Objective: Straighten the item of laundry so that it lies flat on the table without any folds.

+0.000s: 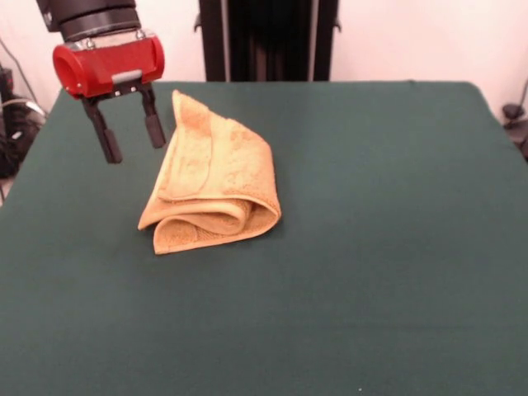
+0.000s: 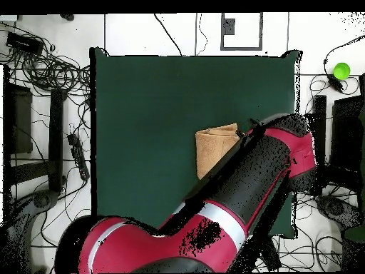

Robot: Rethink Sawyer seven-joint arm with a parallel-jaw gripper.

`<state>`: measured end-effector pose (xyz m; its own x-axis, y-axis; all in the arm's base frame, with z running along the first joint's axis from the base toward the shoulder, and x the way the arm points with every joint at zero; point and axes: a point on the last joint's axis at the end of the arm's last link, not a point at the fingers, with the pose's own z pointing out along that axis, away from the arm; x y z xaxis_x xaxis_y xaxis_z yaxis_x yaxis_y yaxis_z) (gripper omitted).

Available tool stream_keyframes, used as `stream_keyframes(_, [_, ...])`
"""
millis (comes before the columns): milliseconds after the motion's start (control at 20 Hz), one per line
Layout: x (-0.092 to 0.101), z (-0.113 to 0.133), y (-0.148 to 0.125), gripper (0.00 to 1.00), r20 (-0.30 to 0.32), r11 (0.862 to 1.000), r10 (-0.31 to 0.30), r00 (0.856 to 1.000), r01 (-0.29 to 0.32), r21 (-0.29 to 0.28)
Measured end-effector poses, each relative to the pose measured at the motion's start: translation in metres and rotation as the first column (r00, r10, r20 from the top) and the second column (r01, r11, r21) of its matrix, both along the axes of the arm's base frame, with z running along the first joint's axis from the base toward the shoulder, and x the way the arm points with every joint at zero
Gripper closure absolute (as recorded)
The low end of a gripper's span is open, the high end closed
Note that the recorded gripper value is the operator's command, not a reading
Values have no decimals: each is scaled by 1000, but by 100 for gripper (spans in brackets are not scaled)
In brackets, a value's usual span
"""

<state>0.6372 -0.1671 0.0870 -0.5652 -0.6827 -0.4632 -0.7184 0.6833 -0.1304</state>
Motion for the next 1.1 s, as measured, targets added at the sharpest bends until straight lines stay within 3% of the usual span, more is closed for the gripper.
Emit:
stream_keyframes(650, [20, 14, 7, 0, 109, 992, -90, 990, 80, 95])
stream_keyframes(1100, [28, 19, 4, 0, 141, 988, -116, 983, 100, 120])
